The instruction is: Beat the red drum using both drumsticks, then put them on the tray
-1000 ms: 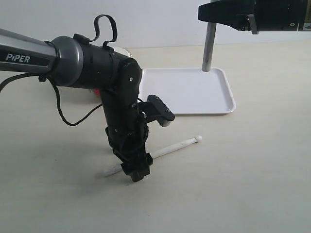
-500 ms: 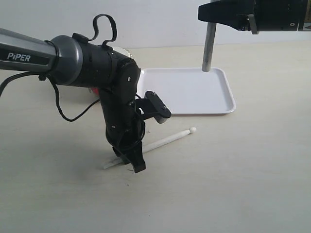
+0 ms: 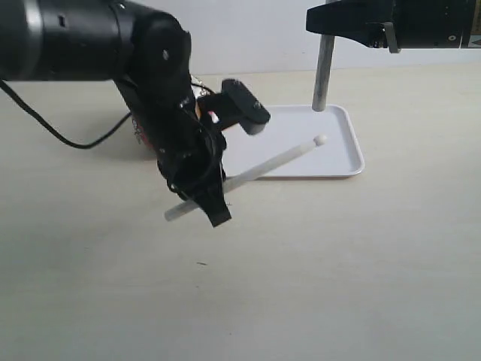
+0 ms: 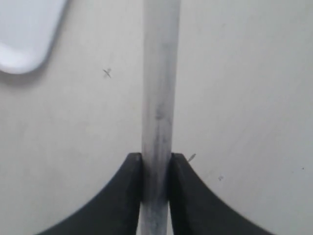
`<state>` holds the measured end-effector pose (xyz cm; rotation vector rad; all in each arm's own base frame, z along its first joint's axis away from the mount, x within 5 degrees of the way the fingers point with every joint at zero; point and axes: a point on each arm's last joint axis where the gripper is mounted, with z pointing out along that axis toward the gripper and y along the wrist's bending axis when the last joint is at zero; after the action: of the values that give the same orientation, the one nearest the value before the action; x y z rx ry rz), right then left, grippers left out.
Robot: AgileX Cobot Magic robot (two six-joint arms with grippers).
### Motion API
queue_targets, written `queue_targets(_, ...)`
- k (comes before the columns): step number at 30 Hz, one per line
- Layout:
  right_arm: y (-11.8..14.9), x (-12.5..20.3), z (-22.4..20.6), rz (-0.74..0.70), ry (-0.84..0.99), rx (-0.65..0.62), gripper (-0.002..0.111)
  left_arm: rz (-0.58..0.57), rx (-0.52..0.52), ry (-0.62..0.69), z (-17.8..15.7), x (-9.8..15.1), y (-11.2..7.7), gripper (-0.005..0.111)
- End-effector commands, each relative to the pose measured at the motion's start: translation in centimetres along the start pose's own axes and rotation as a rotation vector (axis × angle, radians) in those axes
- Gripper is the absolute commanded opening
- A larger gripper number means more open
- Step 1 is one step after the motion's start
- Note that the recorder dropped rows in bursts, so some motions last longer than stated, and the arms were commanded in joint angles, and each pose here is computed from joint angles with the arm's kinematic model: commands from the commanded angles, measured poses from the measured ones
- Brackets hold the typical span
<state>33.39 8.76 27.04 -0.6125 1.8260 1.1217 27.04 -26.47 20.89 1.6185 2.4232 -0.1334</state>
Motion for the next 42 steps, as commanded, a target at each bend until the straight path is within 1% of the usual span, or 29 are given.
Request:
queue_targets(1, 0.2, -0.4, -0.2, -0.019, -0.012, -0.007, 0.000, -0.067, -0.066, -0.113, -4.1, 0.5, 1.3, 0.000)
queue_targets(3, 0.2, -0.4, -0.2, -0.019, -0.012, -0.005, 0.000, -0.139, -0.086, -0.146, -5.2, 0.9, 2.2, 0.000)
queue_targets(5, 0.2, -0.4, -0.2, -0.019, -0.012, -0.005, 0.000, -0.234, -0.107, -0.175, -5.8, 1.5, 3.6, 0.000)
queue_targets(8, 0.2, -0.3, -0.2, -0.027, 0.003, -0.005, 0.000, -0.311, -0.129, -0.190, -6.1, 2.5, 5.3, 0.000)
queue_targets(13, 0.1, 0.0, -0.2, -0.044, 0.038, 0.013, 0.000, -0.362, -0.175, -0.237, -5.4, 3.8, 7.1, 0.000)
queue_targets(16, -0.4, 0.1, -0.2, -0.032, 0.051, 0.061, 0.000, -0.361, -0.216, -0.271, -4.9, 4.7, 8.1, 0.000)
queue_targets(19, -0.8, 0.6, -0.3, -0.012, 0.099, 0.113, 0.000, -0.384, -0.253, -0.299, -5.4, 5.4, 9.4, 0.000)
queue_targets(22, -1.2, 1.0, -0.4, 0.027, 0.174, 0.161, 0.000, -0.421, -0.254, -0.277, -6.1, 6.5, 10.1, 0.000)
queue_targets(24, -1.3, 0.6, -0.4, 0.095, 0.161, 0.177, 0.000, -0.446, -0.246, -0.252, -6.7, 7.4, 10.3, 0.000)
queue_targets(28, -1.1, 0.5, 0.0, 0.095, 0.159, 0.187, 0.000, -0.493, -0.235, -0.214, -7.5, 8.7, 10.7, 0.000)
queue_targets(32, -0.4, -0.8, 1.8, 0.011, 0.137, 0.252, 0.000, -0.521, -0.246, -0.218, -7.7, 9.2, 11.2, 0.000)
queue_targets(34, 0.6, -1.7, 2.9, -0.082, 0.132, 0.239, 0.000, -0.520, -0.247, -0.217, -7.7, 9.2, 11.2, 0.000)
queue_targets(36, 1.6, -2.8, 4.2, -0.153, 0.107, 0.267, 0.000, -0.521, -0.244, -0.212, -7.6, 9.2, 11.1, 0.000)
queue_targets(37, 1.8, -3.3, 4.7, -0.181, 0.087, 0.312, 0.000, -0.521, -0.244, -0.212, -7.6, 9.2, 11.1, 0.000)
queue_targets(38, 2.0, -4.0, 5.2, -0.240, 0.065, 0.369, 0.000, -0.521, -0.243, -0.211, -7.6, 9.2, 11.1, 0.000)
queue_targets(42, 1.5, -5.8, 6.5, -0.562, 0.055, 0.638, 0.000, -0.522, -0.238, -0.203, -7.6, 9.3, 11.1, 0.000)
